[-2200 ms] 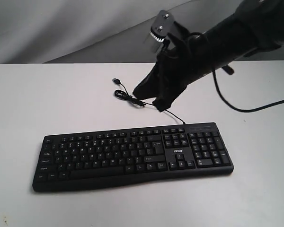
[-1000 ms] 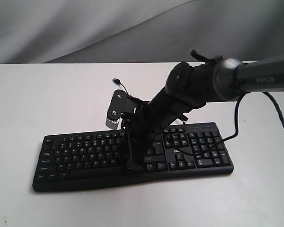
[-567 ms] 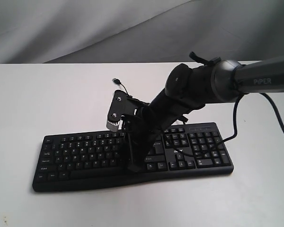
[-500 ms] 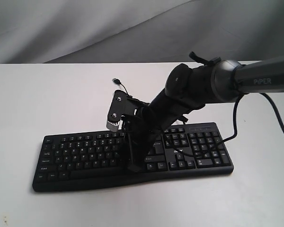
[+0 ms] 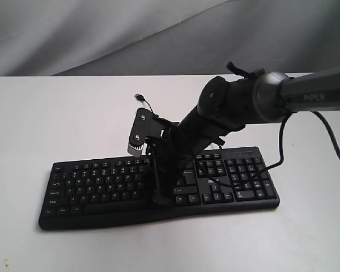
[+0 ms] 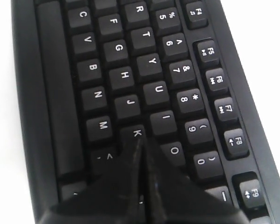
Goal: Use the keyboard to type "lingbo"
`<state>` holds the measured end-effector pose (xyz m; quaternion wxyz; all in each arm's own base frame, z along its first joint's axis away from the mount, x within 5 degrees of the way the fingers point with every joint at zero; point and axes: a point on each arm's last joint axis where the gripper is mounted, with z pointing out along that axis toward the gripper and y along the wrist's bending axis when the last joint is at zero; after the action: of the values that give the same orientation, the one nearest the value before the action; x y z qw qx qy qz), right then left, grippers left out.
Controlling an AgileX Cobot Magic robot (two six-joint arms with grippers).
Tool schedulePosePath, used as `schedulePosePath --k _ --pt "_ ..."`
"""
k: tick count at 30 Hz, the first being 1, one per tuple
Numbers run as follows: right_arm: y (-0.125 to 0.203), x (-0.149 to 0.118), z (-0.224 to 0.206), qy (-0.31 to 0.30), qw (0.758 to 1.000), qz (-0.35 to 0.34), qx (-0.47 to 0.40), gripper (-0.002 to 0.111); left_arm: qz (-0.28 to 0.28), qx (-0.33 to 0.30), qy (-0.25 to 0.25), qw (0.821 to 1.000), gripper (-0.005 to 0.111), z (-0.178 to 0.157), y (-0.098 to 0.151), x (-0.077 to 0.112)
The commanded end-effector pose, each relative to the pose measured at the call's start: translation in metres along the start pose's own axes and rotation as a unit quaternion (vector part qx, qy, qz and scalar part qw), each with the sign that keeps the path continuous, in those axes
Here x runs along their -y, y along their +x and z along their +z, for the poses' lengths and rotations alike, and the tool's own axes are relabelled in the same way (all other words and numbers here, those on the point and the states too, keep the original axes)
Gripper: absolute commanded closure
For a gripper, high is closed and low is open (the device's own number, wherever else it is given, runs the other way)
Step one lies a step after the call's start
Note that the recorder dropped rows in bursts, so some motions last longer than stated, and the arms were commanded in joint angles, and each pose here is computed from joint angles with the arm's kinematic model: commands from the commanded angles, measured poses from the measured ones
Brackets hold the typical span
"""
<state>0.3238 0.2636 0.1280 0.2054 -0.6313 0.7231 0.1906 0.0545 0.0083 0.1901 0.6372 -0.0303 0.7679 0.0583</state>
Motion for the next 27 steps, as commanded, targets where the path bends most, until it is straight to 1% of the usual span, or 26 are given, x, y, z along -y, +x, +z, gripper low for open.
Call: schedulePosePath --k 1,21,27 --pt "0.0006 0.0011 0.0033 0.001 1.000 -0.004 -0.001 0.108 -0.001 0.005 0.000 1.000 0.106 0.0001 0.0004 0.0001" --pt "0.0030 0.0008 0.0074 -0.005 1.000 -0.002 -0.004 0.108 -0.001 0.005 0.000 1.000 0.106 0.0001 0.0004 0.0001" --pt "-0.0049 0.0006 -0.0011 0.002 1.000 -0.005 0.009 0.108 -0.001 0.005 0.000 1.000 0.106 0.0001 0.0004 0.0001"
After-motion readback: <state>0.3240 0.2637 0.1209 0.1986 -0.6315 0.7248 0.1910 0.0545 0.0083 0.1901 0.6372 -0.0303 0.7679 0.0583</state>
